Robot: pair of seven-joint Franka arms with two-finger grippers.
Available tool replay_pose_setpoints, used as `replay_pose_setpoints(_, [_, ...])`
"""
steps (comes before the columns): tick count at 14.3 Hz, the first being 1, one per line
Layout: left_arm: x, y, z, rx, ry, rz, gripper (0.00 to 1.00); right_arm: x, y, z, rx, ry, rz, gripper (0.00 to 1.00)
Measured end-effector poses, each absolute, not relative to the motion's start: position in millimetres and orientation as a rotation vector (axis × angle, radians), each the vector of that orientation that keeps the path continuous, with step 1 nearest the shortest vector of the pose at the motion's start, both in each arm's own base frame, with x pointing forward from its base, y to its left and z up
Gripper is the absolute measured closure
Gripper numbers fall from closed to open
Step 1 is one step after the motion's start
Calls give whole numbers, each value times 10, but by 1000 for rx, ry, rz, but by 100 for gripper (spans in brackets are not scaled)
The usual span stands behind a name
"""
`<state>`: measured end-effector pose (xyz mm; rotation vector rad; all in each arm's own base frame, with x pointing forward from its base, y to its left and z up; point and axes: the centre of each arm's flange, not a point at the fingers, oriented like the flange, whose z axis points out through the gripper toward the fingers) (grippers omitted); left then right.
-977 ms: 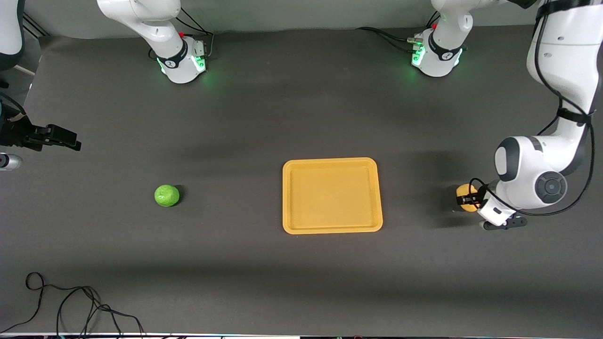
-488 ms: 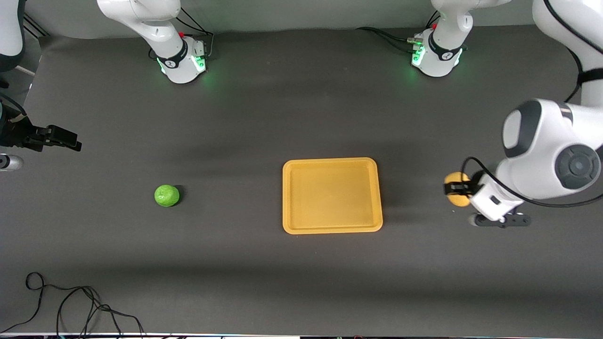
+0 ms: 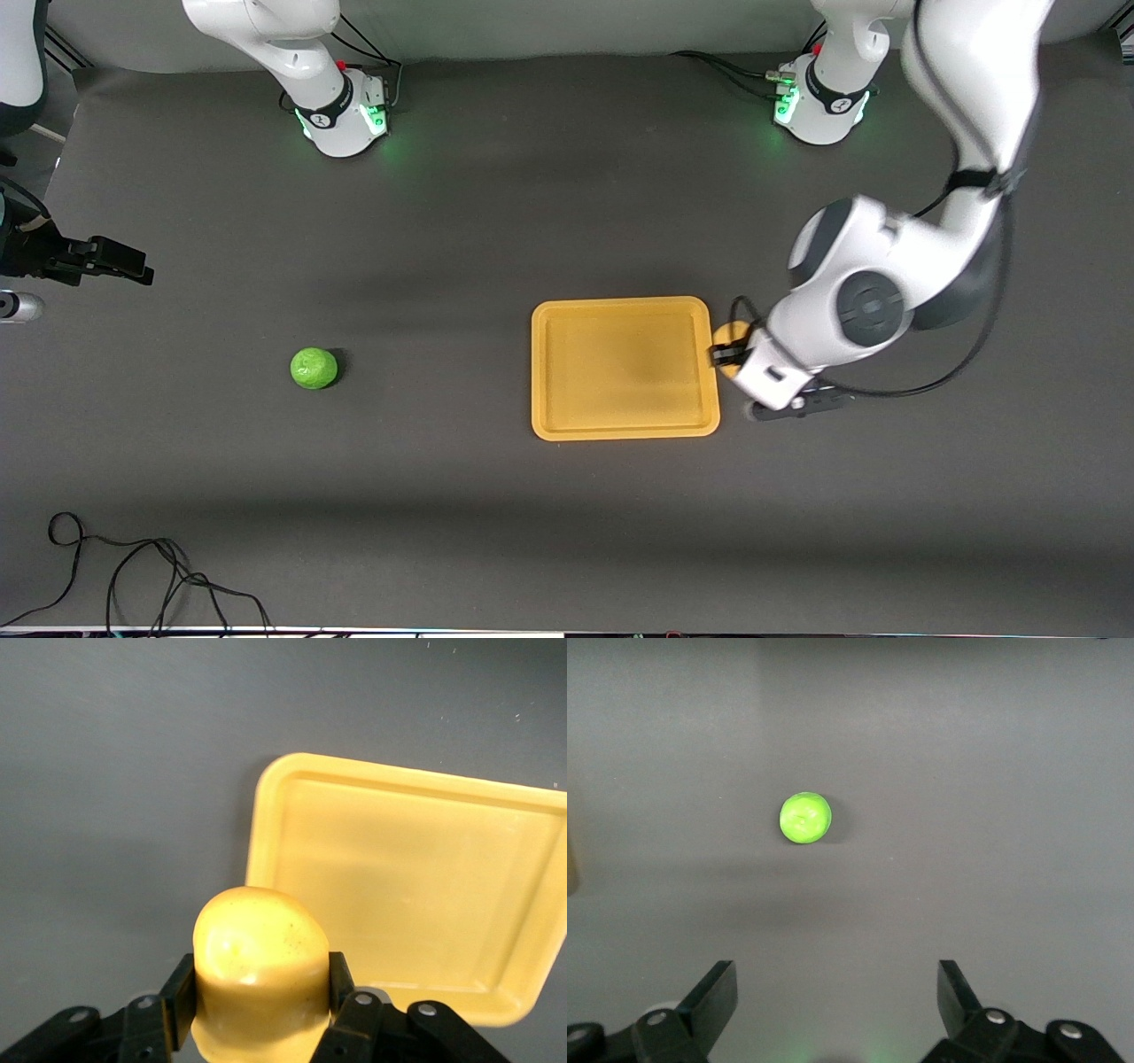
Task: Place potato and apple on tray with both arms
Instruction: 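Lift the potato with the left gripper and carry it over the tray, then lower the potato onto the tray and open the left gripper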
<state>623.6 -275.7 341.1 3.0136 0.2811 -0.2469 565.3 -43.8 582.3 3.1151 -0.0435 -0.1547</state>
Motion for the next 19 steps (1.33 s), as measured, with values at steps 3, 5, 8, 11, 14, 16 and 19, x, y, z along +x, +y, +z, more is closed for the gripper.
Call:
replay_pose_setpoints(3, [6144,-2989,2812,2980,309,-220,38,5654,-437,5824,3115,-43,-154,0])
replay_pose_setpoints(5, [6039,-3117,2535,2970,311,-216,38,5654,-437,5826,3115,-44,-154,0])
replay_pose_setpoints(8, [5912,-3230,2303,2975,292,-215,38,5655,-438,5827,3115,-44,-153,0])
replay_pose_setpoints(11, [5889,-3203,2203,2984,293,-219,38,5657,-437,5824,3115,-43,-154,0])
replay_pose_setpoints(14, [5890,-3190,2194,2986,300,-219,38,5671,-438,5804,3115,-43,-158,0])
replay_pose_setpoints(16, [5890,-3189,2191,2985,314,-221,33,5686,-434,5782,3115,-42,-163,0])
replay_pose_setpoints(19, [5893,-3181,2188,2986,322,-221,19,5736,-358,5761,3114,-19,-155,0])
